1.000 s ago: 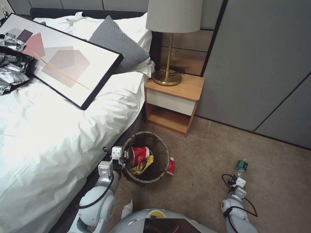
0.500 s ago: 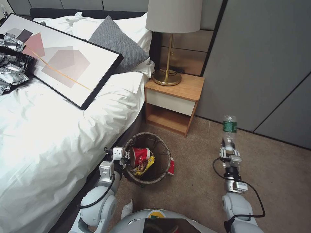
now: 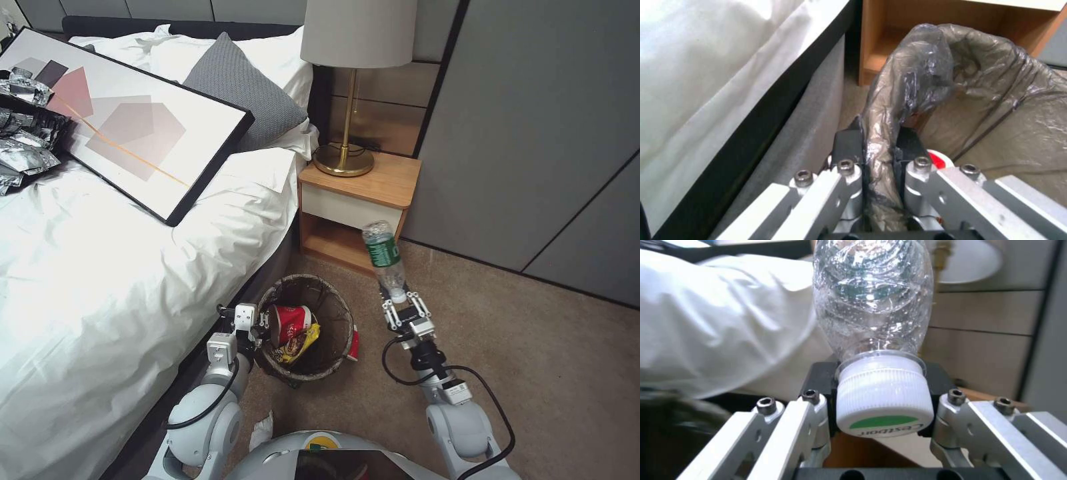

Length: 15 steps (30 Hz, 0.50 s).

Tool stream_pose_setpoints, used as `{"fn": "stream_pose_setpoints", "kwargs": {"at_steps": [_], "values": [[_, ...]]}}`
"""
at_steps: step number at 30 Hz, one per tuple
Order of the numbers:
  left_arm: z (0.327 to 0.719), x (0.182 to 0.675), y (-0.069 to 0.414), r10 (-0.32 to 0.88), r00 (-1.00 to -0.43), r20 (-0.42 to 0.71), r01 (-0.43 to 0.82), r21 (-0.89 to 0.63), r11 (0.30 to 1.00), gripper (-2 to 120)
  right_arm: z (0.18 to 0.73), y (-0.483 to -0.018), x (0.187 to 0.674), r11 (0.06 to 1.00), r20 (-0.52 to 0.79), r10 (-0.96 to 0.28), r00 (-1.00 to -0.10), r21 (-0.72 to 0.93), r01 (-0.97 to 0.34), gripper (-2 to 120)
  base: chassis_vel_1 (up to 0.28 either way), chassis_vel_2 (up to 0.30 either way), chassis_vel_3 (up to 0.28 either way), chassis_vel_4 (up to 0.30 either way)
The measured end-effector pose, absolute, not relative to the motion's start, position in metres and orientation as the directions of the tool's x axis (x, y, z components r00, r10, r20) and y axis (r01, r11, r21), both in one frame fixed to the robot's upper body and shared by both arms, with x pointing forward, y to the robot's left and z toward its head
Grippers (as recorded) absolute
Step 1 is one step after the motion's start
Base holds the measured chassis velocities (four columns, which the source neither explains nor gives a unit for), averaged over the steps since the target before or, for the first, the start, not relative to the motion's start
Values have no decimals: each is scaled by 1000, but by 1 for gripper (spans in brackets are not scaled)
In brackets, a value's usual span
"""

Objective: Pick up the trash bin, then pick up the garbage from the floor and place it into the trash bin.

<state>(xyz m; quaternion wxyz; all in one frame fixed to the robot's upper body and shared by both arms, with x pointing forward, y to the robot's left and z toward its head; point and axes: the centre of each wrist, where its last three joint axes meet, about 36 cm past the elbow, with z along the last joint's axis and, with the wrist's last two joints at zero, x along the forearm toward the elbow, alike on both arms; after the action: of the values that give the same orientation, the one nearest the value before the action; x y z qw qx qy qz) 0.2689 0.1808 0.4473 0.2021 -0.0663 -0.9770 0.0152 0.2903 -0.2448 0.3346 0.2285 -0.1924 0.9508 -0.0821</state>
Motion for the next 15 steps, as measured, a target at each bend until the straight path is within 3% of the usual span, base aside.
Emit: {"fn": "stream_pose_setpoints", "kwargs": {"at_steps": [5,15], "values": [[447,269,180,138,-909,393,125,-58,990,7,329,-233,290,868,-368,-496,-787,-240,-435,29,0,0,0,0],[448,267,177,146,-908,394,132,-61,989,7,319,-209,292,836,-332,-548,-768,-198,-512,29,0,0,0,0]]}}
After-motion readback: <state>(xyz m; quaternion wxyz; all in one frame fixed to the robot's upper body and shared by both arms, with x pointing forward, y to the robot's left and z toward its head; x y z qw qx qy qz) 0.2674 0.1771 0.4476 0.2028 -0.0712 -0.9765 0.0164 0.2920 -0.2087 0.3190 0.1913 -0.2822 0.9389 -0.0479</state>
